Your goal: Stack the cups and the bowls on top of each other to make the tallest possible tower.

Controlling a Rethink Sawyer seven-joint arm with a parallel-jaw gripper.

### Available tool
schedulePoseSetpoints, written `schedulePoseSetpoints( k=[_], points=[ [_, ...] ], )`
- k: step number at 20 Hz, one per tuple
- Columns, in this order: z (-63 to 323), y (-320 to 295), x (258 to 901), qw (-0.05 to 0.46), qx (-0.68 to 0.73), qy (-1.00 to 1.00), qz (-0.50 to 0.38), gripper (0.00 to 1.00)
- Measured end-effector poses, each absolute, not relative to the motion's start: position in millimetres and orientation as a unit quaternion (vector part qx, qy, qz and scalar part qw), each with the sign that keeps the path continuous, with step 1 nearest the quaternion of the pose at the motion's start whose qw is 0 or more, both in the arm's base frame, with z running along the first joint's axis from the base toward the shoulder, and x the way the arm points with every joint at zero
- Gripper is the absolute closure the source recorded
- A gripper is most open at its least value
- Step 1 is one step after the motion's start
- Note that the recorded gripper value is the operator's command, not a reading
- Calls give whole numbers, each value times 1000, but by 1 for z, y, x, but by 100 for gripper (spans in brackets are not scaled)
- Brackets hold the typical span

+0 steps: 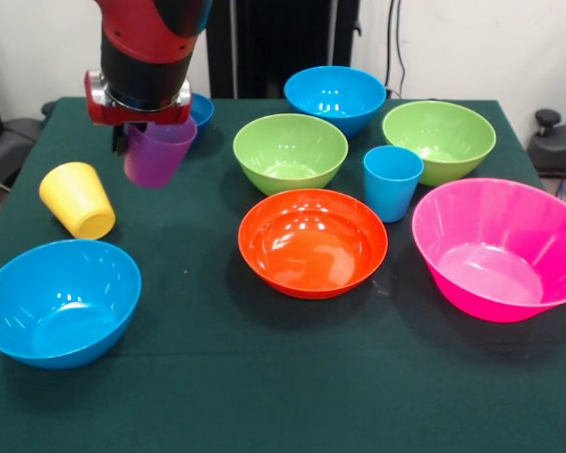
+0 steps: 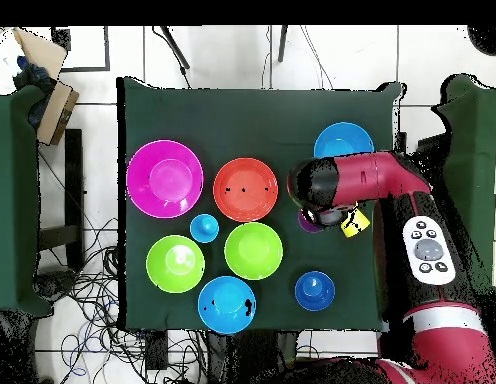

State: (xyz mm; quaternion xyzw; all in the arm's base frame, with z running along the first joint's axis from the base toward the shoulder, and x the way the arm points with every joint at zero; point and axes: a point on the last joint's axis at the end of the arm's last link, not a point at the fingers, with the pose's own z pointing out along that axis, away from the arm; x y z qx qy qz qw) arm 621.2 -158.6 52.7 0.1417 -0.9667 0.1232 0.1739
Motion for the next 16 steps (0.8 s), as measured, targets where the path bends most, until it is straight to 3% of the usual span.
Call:
schedulePoseSetpoints(
  k=[16],
  points=[
    [86,-155,638,180,136,-964,144,100]
  ],
)
